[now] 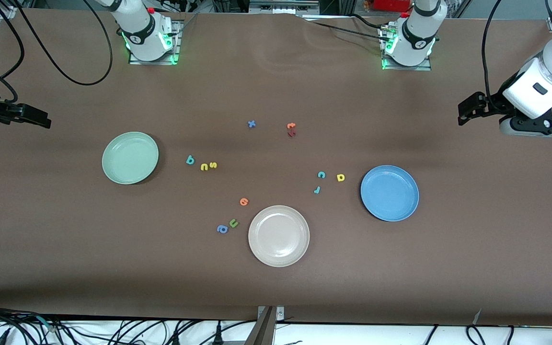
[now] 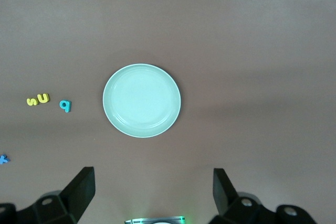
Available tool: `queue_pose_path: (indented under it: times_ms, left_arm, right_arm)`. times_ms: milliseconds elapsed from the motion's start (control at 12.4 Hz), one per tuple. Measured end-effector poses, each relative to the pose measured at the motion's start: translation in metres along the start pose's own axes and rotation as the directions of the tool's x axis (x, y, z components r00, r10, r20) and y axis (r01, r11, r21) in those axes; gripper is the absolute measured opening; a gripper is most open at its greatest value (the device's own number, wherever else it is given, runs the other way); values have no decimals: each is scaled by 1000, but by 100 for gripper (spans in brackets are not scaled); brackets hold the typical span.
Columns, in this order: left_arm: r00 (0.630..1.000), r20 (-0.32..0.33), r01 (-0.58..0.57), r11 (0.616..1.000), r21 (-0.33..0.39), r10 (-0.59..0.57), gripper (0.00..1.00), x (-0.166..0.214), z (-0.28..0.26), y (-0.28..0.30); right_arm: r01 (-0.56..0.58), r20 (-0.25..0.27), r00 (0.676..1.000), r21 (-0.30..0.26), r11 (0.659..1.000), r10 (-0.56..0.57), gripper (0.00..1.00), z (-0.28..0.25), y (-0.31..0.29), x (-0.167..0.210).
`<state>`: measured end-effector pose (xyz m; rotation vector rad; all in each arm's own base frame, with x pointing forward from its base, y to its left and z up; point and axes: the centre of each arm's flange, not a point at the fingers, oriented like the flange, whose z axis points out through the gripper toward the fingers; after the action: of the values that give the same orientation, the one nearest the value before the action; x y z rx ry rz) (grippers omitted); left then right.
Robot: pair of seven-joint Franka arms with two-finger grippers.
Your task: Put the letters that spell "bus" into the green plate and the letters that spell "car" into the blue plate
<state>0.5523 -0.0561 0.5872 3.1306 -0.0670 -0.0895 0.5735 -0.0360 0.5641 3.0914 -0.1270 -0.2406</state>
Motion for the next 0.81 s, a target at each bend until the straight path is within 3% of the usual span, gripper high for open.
queue_pose_path:
  times_ms: [807]
  left_arm:
    - [1000,3,0,1000,0,0,100,1,2,0]
  right_arm:
    - [0,0,1000,0,1000,0,100,0,0,0]
